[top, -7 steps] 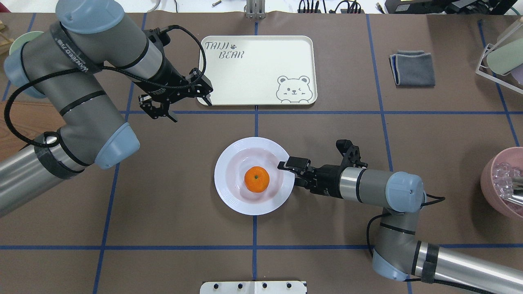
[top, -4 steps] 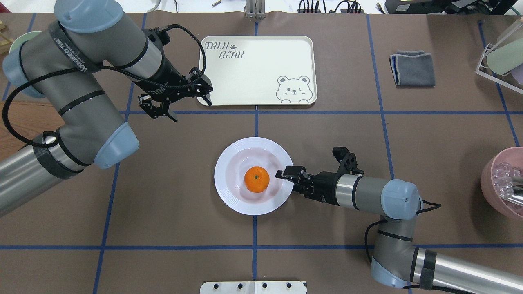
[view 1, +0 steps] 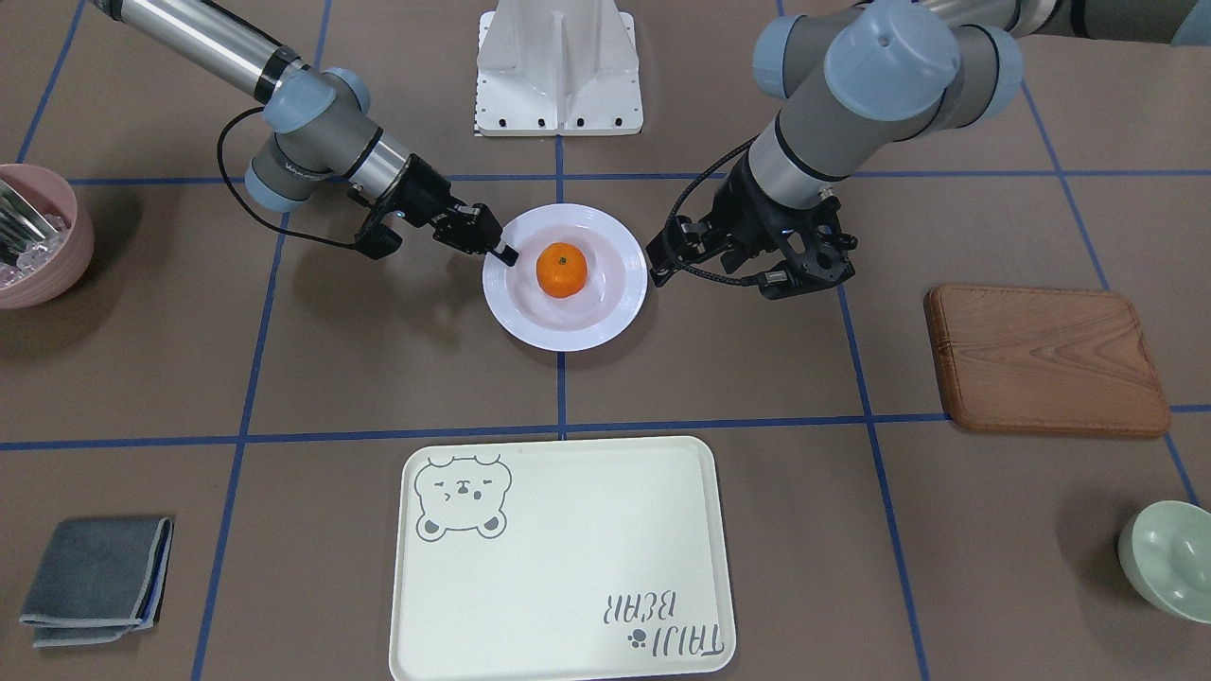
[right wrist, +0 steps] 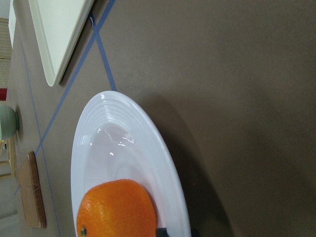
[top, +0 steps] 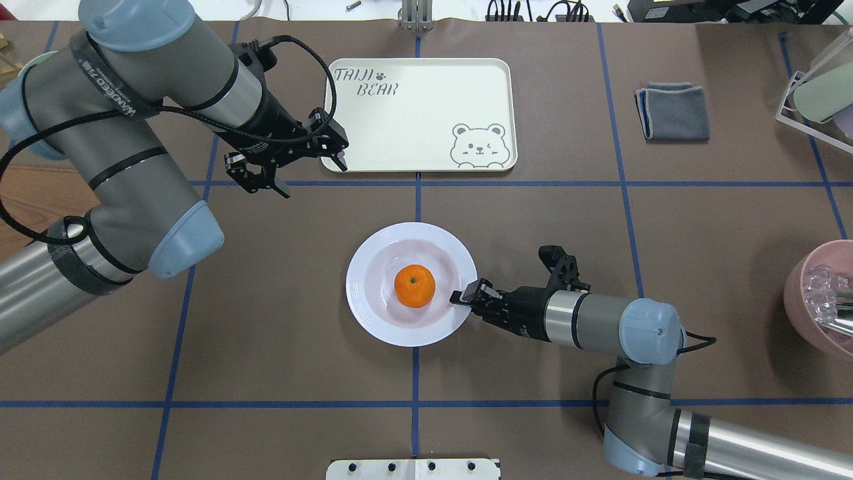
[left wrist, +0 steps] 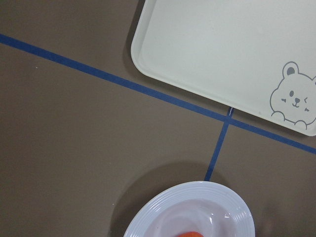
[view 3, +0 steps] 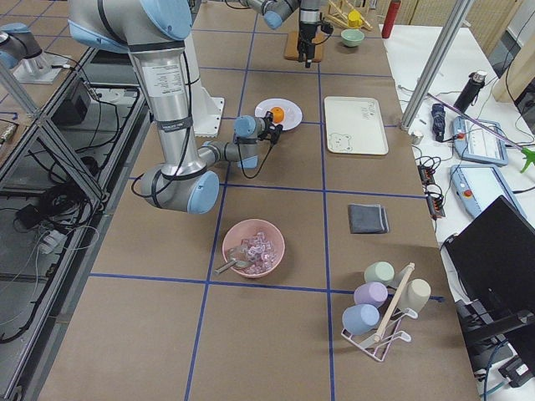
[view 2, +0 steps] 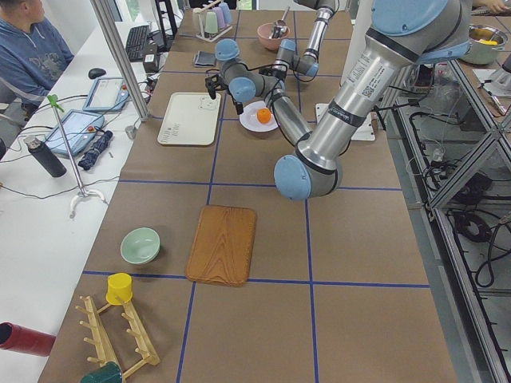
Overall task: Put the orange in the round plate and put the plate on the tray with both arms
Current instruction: 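Slide the plate with the orange onto the bear tray using the right gripper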
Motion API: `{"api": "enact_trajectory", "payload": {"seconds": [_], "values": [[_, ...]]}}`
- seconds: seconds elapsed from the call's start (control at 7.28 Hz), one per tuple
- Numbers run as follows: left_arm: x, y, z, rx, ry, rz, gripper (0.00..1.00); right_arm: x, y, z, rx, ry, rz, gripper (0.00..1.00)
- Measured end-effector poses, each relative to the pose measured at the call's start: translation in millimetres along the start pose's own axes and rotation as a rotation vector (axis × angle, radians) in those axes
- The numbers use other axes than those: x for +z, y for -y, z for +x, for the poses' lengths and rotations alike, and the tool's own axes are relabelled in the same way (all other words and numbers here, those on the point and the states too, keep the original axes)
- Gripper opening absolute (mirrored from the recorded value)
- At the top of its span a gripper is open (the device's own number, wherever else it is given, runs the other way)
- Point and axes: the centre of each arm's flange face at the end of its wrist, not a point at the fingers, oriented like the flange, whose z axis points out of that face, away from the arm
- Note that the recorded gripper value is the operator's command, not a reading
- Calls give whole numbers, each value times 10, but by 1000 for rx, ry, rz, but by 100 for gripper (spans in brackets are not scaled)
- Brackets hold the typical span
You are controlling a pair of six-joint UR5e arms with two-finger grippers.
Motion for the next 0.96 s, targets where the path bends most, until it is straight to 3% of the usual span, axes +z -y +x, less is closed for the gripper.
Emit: {"api": "enact_trajectory", "payload": {"seconds": [0.41, 0.96], "values": [[-57, -2, 4, 3, -8, 5, 98, -115, 80, -178, 23, 100, 6, 0], [-193, -42, -40, 11, -25, 14, 98, -147, 272, -641, 141, 298, 150, 0]]}}
